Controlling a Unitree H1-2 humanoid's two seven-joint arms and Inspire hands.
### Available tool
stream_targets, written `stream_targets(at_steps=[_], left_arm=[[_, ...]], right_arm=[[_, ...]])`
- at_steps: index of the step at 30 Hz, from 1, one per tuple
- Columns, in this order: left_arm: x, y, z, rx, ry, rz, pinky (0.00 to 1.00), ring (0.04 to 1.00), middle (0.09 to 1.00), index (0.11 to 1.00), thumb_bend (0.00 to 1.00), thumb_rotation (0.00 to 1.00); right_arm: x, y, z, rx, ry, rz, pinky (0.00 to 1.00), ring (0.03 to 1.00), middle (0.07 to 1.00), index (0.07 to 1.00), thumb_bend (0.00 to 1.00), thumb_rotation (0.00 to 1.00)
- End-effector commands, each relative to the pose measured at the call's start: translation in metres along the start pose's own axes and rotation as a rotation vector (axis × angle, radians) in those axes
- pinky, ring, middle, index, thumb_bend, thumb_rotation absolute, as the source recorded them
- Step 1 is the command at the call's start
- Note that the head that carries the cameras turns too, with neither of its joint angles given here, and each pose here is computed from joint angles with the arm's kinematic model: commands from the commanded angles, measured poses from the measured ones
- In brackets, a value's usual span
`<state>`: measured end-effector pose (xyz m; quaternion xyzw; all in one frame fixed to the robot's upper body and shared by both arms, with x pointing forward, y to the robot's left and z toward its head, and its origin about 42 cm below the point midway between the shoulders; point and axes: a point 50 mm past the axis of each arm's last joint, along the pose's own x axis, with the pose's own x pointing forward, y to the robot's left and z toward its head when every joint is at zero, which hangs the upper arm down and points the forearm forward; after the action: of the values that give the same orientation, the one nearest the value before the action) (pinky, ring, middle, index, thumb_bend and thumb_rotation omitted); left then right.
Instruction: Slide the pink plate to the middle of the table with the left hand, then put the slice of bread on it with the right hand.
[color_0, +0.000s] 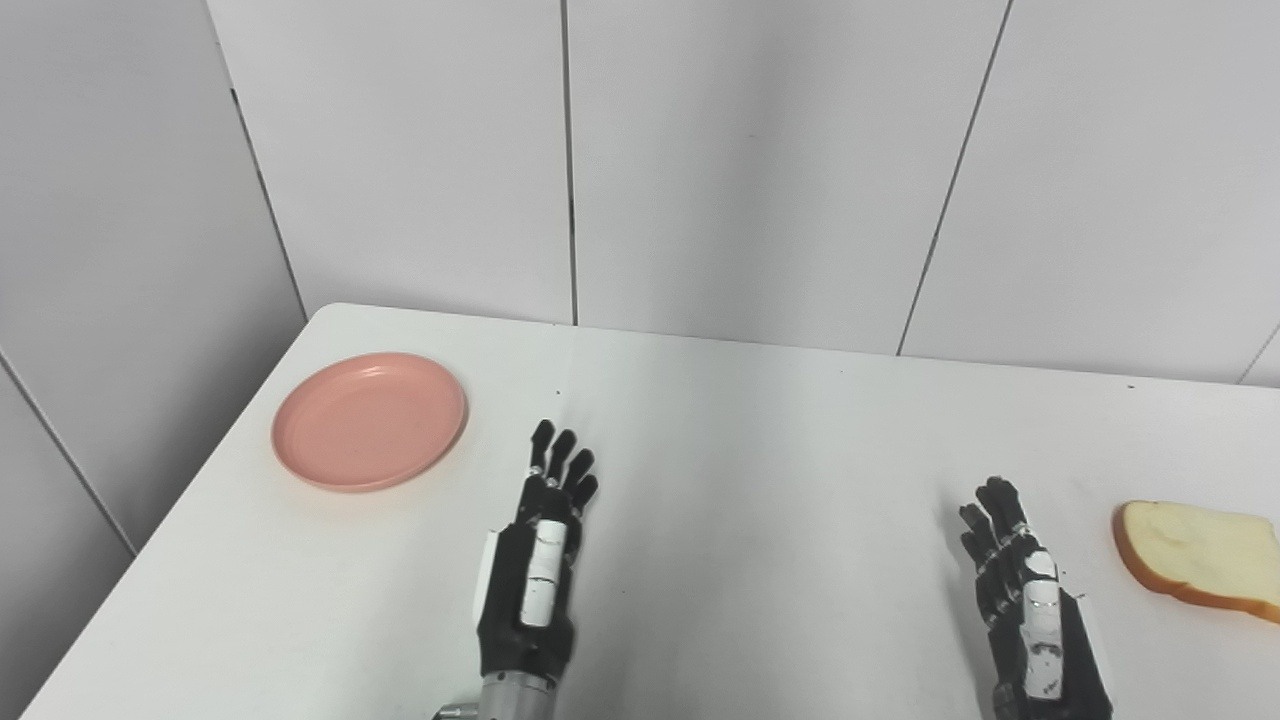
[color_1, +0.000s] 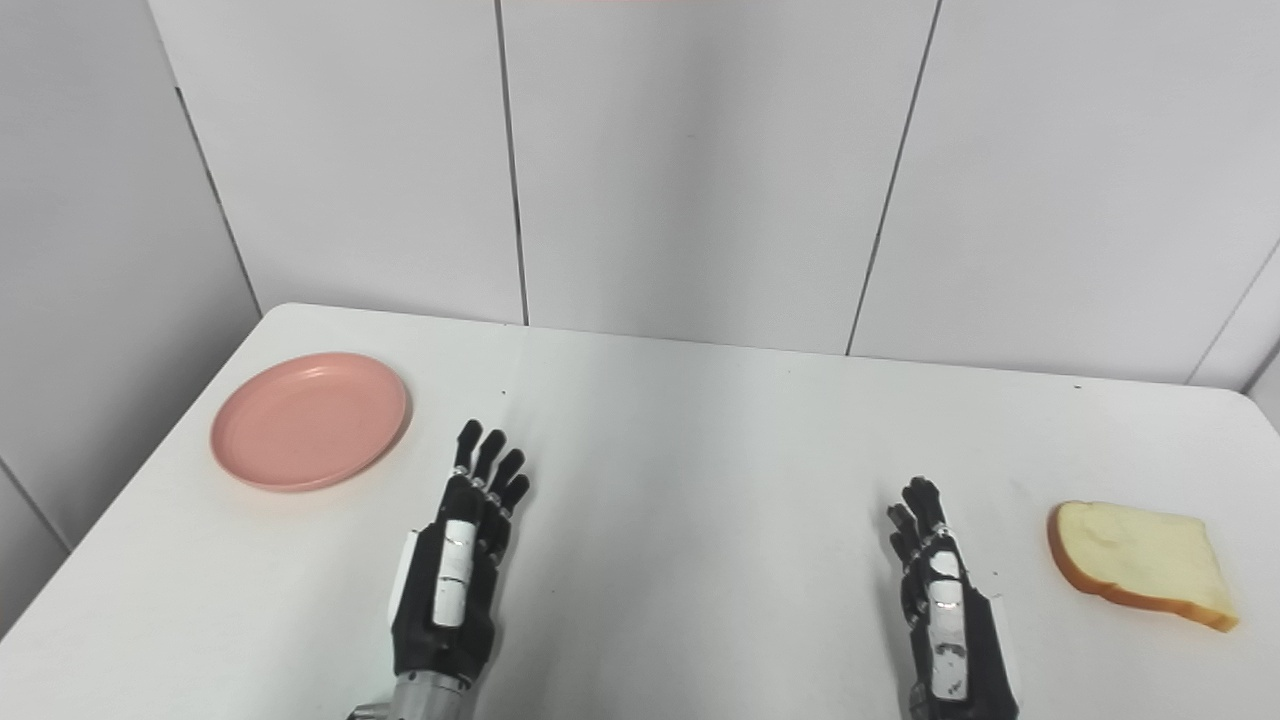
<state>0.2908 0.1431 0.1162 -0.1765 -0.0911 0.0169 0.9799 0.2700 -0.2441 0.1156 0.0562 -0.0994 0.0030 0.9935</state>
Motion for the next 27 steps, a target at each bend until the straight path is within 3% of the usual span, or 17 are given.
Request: stream_targets(at_steps=[1, 4, 11, 19, 27], left_arm=[[0.027, -0.010, 0.028, -0.021, -0.107, -0.028, 0.97, 0.957, 0.973, 0.999, 0.89, 0.81], [0.050, 0.002, 0.050, 0.021, -0.176, -0.016, 0.90, 0.934, 0.944, 0.971, 0.92, 0.81], [0.090, 0.031, 0.094, 0.093, -0.281, -0.039, 0.89, 0.899, 0.890, 0.870, 0.97, 0.87], [0.134, 0.057, 0.133, 0.171, -0.346, -0.013, 0.84, 0.853, 0.835, 0.791, 0.99, 0.86], [0.166, 0.091, 0.161, 0.243, -0.363, 0.023, 0.82, 0.859, 0.851, 0.823, 0.96, 0.88]], right_arm=[[-0.049, -0.005, -0.044, 0.017, 0.188, -0.062, 0.99, 0.938, 0.954, 0.937, 0.66, 1.00], [-0.048, -0.004, -0.043, 0.020, 0.184, -0.065, 0.98, 0.927, 0.949, 0.932, 0.64, 1.00], [-0.050, -0.002, -0.040, 0.026, 0.183, -0.065, 0.97, 0.913, 0.930, 0.910, 0.63, 1.00], [-0.054, -0.005, -0.039, 0.030, 0.174, -0.085, 0.95, 0.906, 0.920, 0.891, 0.62, 1.00], [-0.054, -0.004, -0.040, 0.025, 0.176, -0.079, 0.95, 0.910, 0.921, 0.894, 0.61, 1.00]])
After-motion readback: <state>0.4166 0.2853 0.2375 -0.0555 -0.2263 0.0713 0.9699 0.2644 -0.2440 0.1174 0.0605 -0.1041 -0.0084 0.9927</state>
